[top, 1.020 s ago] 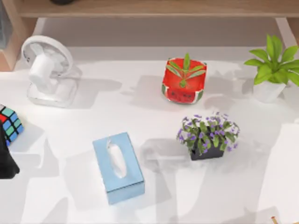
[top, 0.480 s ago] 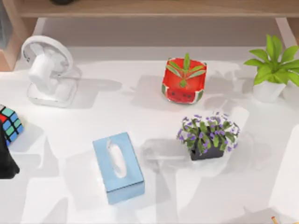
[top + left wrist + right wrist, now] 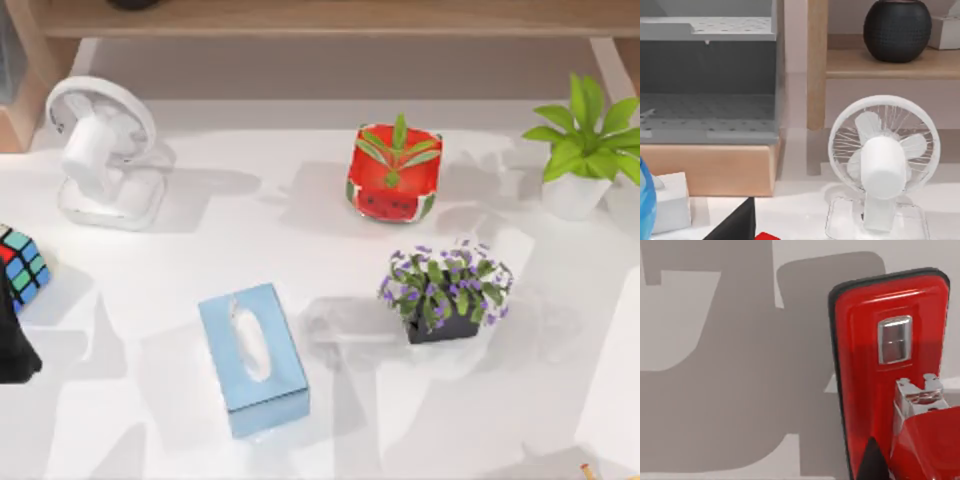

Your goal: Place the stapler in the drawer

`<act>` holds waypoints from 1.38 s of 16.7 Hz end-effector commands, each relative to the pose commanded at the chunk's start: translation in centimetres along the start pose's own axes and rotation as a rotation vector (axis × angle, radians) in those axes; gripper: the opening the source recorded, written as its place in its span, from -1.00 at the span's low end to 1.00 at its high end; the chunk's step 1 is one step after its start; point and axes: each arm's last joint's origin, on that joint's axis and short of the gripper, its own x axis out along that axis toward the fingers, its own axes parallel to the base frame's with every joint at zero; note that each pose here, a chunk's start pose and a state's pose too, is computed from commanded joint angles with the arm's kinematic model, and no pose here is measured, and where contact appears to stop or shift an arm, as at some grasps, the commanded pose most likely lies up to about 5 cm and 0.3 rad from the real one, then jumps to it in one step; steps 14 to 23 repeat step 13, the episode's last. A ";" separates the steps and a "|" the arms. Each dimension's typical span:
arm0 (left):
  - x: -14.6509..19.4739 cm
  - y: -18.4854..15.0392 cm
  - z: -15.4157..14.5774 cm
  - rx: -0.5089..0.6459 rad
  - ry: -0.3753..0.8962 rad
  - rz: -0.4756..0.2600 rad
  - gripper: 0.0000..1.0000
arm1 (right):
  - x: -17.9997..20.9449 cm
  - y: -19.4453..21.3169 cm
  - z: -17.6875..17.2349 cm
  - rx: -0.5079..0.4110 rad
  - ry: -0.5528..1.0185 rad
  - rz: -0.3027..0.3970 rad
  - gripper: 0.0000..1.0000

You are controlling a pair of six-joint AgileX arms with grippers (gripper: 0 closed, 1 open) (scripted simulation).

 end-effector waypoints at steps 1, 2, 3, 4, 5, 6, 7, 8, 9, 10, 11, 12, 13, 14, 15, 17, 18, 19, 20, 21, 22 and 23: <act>0.0 0.0 0.0 0.000 0.000 0.000 1.00 | 0.0 0.0 0.0 0.000 0.000 0.000 0.06; 0.0 0.0 0.0 0.000 0.000 0.000 1.00 | 0.0 0.0 0.0 0.000 0.000 0.000 0.21; 0.0 0.0 0.0 0.000 0.000 0.000 1.00 | 0.0 0.0 0.0 0.000 0.000 0.000 0.36; 0.0 0.0 0.0 0.000 0.000 0.000 1.00 | 0.0 0.0 0.0 0.000 0.000 0.000 0.51; 0.0 0.0 0.0 0.000 0.000 0.000 1.00 | 0.0 0.0 0.0 0.000 0.000 0.000 0.66; 0.0 0.0 0.0 0.000 0.000 0.000 1.00 | 0.0 0.0 0.0 0.000 0.000 0.000 0.81; 0.0 0.0 0.0 0.000 0.000 0.000 1.00 | 0.0 0.0 0.0 0.000 0.000 0.000 0.96; 0.0 0.0 0.0 0.000 0.000 0.000 1.00 | 0.0 0.0 0.0 0.000 0.000 0.000 1.00; 0.0 0.0 0.0 0.000 0.000 0.000 1.00 | 0.0 0.0 0.0 0.000 0.000 0.000 1.00; 0.0 0.0 0.0 0.000 0.000 0.000 1.00 | 0.0 0.0 0.0 0.000 0.000 0.000 1.00; 0.0 0.0 0.0 0.000 0.000 0.000 1.00 | 0.0 0.0 0.0 0.000 0.000 0.000 1.00; 0.0 0.0 0.0 0.000 0.000 0.000 1.00 | 0.0 0.0 0.0 0.000 0.000 0.000 1.00; 0.0 0.0 0.0 0.000 0.000 0.000 1.00 | 0.0 0.0 0.0 0.000 0.000 0.000 1.00; 0.0 0.0 0.0 0.000 0.000 0.000 1.00 | 0.0 0.0 0.0 0.000 0.000 0.000 1.00; 0.0 0.0 0.0 0.000 0.000 0.000 1.00 | 0.0 0.0 0.0 0.000 0.000 0.000 1.00; 0.0 0.0 0.0 0.000 0.000 0.000 1.00 | 0.0 0.0 0.0 0.000 0.000 0.000 1.00; 0.0 0.0 0.0 0.000 0.000 0.000 1.00 | 0.0 0.0 0.0 0.000 0.000 0.000 1.00; 0.0 0.0 0.0 0.000 0.000 0.000 1.00 | 0.0 0.0 0.0 0.000 0.000 0.000 1.00; 0.0 0.0 0.0 0.000 0.000 0.000 1.00 | 0.0 0.0 0.0 0.000 0.000 0.000 1.00; 0.0 0.0 0.0 0.000 0.000 0.000 1.00 | 0.0 0.0 0.0 0.000 0.000 0.000 1.00; 0.0 0.0 0.0 0.000 0.000 0.000 1.00 | 0.0 0.0 0.0 0.000 0.000 0.000 1.00; 0.0 0.0 0.0 0.000 0.000 0.000 1.00 | 0.0 0.0 0.0 0.000 0.000 0.000 1.00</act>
